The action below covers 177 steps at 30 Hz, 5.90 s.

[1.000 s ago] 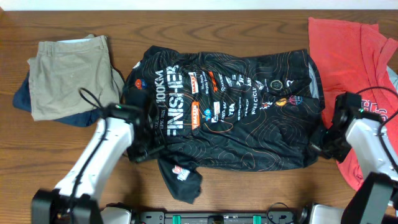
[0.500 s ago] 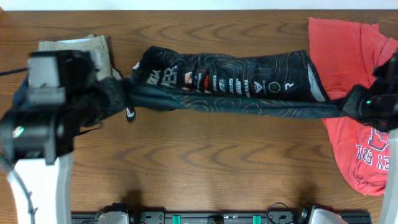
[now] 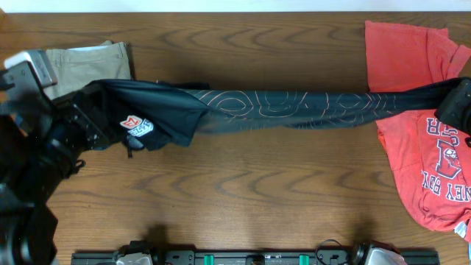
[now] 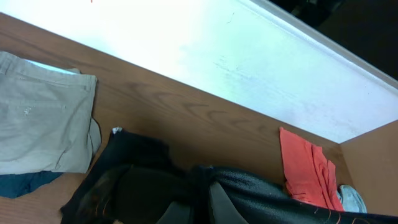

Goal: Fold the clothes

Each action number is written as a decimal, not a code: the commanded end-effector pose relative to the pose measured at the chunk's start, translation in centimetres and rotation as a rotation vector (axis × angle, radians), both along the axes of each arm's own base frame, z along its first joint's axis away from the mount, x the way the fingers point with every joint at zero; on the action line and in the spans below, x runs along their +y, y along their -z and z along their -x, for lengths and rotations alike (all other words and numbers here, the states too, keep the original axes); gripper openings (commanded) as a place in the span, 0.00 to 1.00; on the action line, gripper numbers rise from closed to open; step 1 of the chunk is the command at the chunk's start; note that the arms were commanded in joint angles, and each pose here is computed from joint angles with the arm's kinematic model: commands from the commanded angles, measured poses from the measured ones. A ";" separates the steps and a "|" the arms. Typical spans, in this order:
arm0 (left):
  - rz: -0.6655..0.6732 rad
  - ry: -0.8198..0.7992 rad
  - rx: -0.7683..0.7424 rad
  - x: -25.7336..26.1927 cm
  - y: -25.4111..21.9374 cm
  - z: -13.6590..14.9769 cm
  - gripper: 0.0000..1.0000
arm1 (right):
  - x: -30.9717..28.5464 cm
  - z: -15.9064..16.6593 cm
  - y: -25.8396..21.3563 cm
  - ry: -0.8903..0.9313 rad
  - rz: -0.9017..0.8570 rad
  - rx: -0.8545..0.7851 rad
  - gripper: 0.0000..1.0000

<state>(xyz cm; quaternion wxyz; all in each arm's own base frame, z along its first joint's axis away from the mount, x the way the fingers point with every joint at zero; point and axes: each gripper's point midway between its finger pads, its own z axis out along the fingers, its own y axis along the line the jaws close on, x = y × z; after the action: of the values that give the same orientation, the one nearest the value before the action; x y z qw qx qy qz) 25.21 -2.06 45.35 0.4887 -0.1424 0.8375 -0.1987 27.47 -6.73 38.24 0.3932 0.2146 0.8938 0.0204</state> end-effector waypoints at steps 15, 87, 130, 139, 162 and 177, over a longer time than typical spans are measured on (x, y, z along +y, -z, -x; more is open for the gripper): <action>-0.065 0.052 -0.032 1.6 6.3 -22.1 0.06 | -0.1 -19.5 3.6 -0.162 -0.001 -0.174 0.01; 0.014 0.442 0.485 -16.9 41.7 -22.8 0.81 | -2.2 -6.8 16.8 0.014 -0.089 0.590 0.01; -0.047 0.362 0.816 -15.8 44.6 -15.9 0.06 | -2.1 -6.7 16.8 0.014 -0.090 0.596 0.01; -0.068 0.198 0.997 -5.3 38.7 -10.7 0.06 | -1.6 -4.7 18.6 0.011 -0.115 0.698 0.01; -0.066 0.178 0.988 -1.4 25.0 3.0 0.06 | 0.5 4.8 23.4 0.020 -0.169 0.900 0.01; -0.070 0.124 0.671 -1.3 20.8 0.5 0.06 | -0.5 2.2 20.0 0.064 -0.110 0.632 0.01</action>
<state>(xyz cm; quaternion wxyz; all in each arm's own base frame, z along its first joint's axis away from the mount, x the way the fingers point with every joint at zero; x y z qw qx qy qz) 23.80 -3.74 24.91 0.1765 -0.1202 0.9658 -0.1468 24.65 -6.49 17.85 0.0669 0.2464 0.9669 -0.0008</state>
